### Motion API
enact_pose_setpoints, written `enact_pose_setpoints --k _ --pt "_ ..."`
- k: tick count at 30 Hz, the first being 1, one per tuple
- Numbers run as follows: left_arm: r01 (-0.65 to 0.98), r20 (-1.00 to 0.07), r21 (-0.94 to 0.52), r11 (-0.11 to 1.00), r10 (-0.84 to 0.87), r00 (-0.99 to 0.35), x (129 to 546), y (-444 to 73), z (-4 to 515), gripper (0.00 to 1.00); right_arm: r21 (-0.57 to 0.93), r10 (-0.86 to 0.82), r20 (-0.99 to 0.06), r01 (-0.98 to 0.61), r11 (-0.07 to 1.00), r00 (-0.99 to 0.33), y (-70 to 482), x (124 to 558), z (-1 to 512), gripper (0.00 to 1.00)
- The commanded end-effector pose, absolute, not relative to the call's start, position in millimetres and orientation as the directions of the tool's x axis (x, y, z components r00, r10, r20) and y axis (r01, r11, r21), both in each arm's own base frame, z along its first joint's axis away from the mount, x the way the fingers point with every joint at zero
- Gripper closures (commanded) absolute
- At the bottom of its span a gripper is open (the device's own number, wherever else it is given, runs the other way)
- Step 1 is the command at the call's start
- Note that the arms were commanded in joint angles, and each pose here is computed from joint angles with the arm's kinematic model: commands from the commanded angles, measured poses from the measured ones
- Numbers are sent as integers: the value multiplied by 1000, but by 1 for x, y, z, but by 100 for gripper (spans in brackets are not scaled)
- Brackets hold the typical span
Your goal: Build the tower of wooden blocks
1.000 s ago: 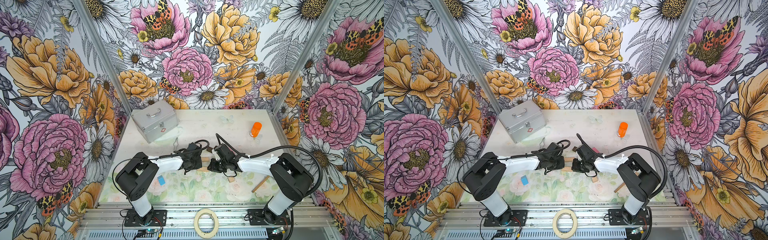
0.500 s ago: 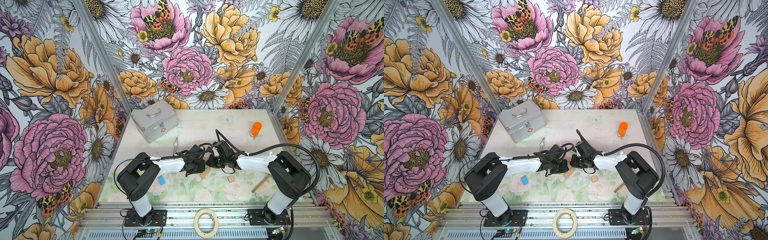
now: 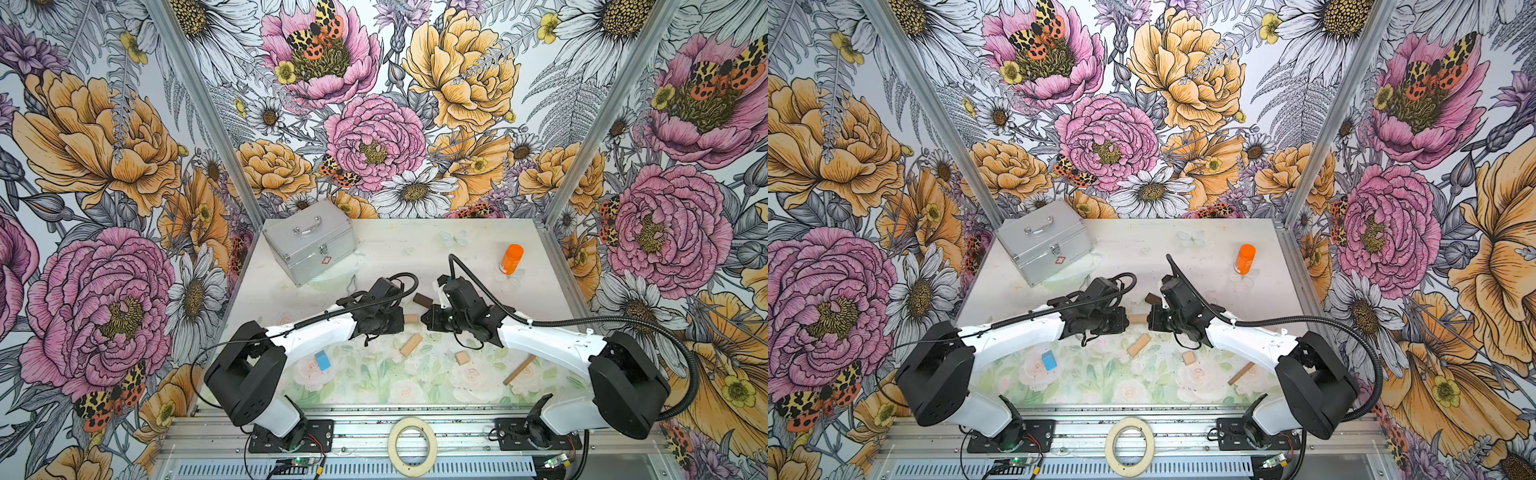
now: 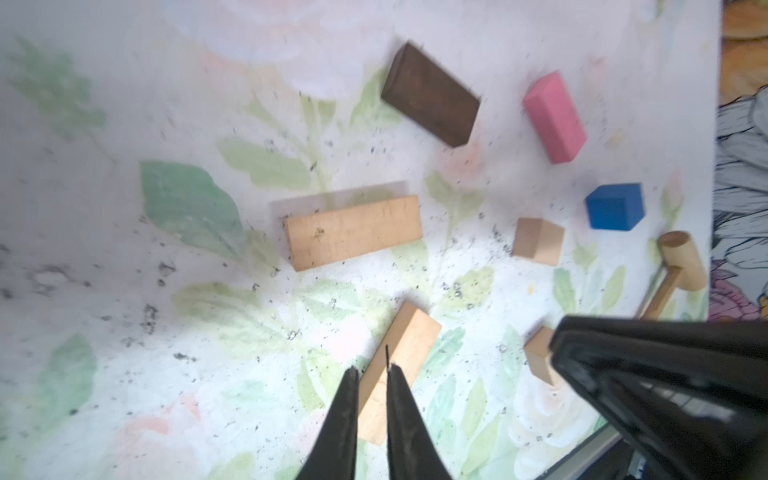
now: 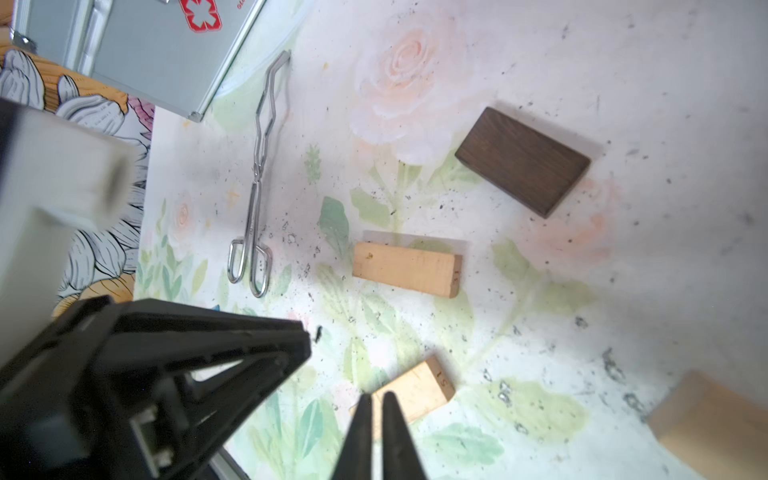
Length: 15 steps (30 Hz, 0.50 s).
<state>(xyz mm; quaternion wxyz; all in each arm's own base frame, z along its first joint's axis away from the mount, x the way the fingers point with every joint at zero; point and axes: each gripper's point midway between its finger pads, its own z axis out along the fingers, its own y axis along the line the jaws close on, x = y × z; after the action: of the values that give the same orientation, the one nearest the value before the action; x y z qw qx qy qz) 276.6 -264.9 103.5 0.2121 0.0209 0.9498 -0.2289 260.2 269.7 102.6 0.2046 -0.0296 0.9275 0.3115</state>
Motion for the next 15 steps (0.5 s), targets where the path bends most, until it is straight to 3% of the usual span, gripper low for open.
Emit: enact_pose_setpoints --k 1,7,15 --pt "157 -521 -384 910 -73 -851 294 -244 141 84 508 36 -325 -142 850 -945 259 233 72 100" --pt "143 -601 -381 914 -127 -789 302 -215 177 83 471 -26 -252 -146 870 -967 270 204 43 100" --pt "92 -644 -387 917 -197 -739 306 -183 195 82 464 -65 -196 -150 873 -979 287 200 18 100"
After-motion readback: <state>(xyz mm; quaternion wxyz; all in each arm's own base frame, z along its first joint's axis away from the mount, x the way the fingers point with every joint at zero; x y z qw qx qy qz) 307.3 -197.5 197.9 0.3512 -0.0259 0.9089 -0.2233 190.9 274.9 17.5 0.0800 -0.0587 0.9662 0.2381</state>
